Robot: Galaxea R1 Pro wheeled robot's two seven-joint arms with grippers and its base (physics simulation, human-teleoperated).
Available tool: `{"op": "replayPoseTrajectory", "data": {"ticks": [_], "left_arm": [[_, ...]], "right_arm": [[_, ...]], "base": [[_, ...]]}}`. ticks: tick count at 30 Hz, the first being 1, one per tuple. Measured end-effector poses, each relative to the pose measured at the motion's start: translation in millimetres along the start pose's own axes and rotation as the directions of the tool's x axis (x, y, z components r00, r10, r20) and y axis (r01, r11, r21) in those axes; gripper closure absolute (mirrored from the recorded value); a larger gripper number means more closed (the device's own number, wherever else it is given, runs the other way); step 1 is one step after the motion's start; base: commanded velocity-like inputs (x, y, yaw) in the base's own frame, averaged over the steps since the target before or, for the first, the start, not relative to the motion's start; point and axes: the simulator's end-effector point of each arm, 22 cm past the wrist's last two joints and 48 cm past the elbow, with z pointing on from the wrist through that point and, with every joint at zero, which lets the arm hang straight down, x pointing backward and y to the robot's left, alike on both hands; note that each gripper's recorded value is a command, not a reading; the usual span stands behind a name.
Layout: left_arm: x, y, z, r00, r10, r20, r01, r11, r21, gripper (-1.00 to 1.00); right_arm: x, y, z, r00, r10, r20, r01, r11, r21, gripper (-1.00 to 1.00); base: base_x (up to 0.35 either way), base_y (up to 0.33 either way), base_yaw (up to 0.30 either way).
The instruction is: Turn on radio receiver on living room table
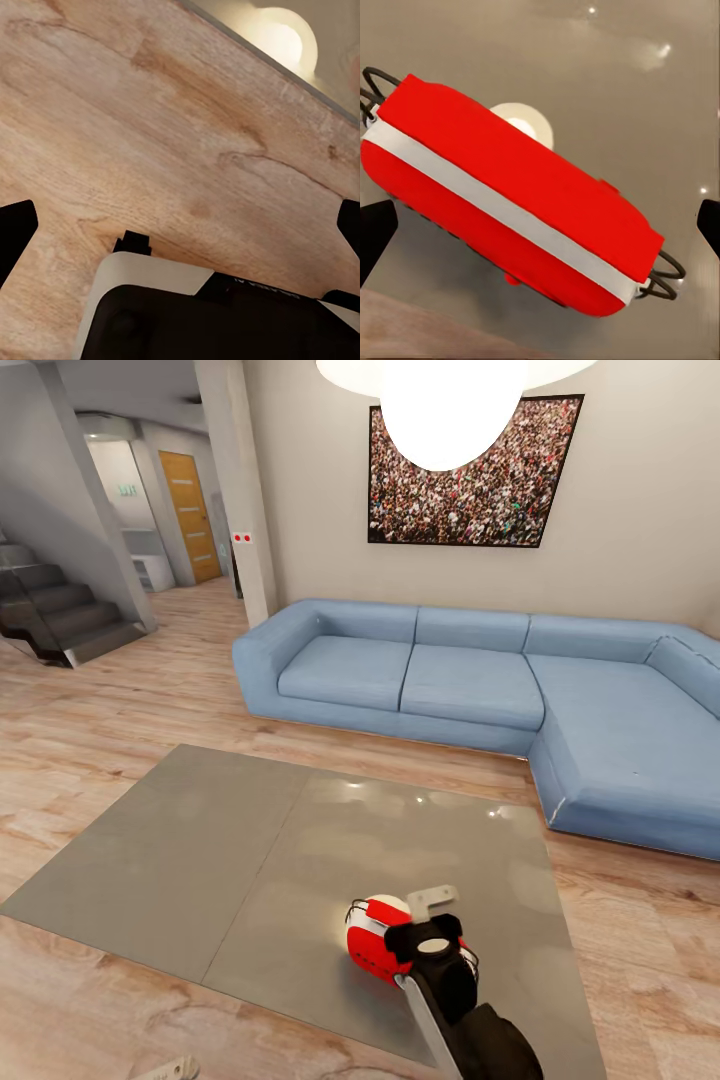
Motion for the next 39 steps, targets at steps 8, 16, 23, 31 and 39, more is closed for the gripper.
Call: {"op": "replayPoseTrajectory", "data": {"ticks": [8,16,23,31,39], "left_arm": [[0.1,-0.2,0.1,1.0,0.001,0.0,-0.001,1.0,0.0,-1.0],[0.1,-0.1,0.1,1.0,0.0,0.0,0.0,1.0,0.0,-1.0],[0.3,-0.7,0.1,1.0,0.002,-0.001,-0.002,1.0,0.001,-1.0],[1.0,-1.4,0.4,1.0,0.002,-0.002,-0.002,1.0,0.002,-1.0],[0.8,-0.7,0.3,1.0,0.002,-0.002,-0.002,1.0,0.001,-1.0]], "right_arm": [[8.8,-50.5,19.9,0.997,0.062,-0.037,-0.06,0.997,0.05,-1.0],[5.8,-63.8,35.4,0.996,0.066,-0.064,-0.061,0.995,0.074,-1.0],[6.0,-41.5,46.4,0.996,0.008,-0.089,-0.006,1.0,0.028,-1.0],[24.2,8.6,48.3,0.991,-0.065,-0.118,0.053,0.994,-0.099,-1.0],[25.5,21.7,46.8,0.99,-0.062,-0.125,0.046,0.991,-0.122,-1.0]], "base": [[0.0,0.0,0.0],[0.0,0.0,0.0],[0.0,0.0,0.0],[0.0,0.0,0.0],[0.0,0.0,0.0]]}}
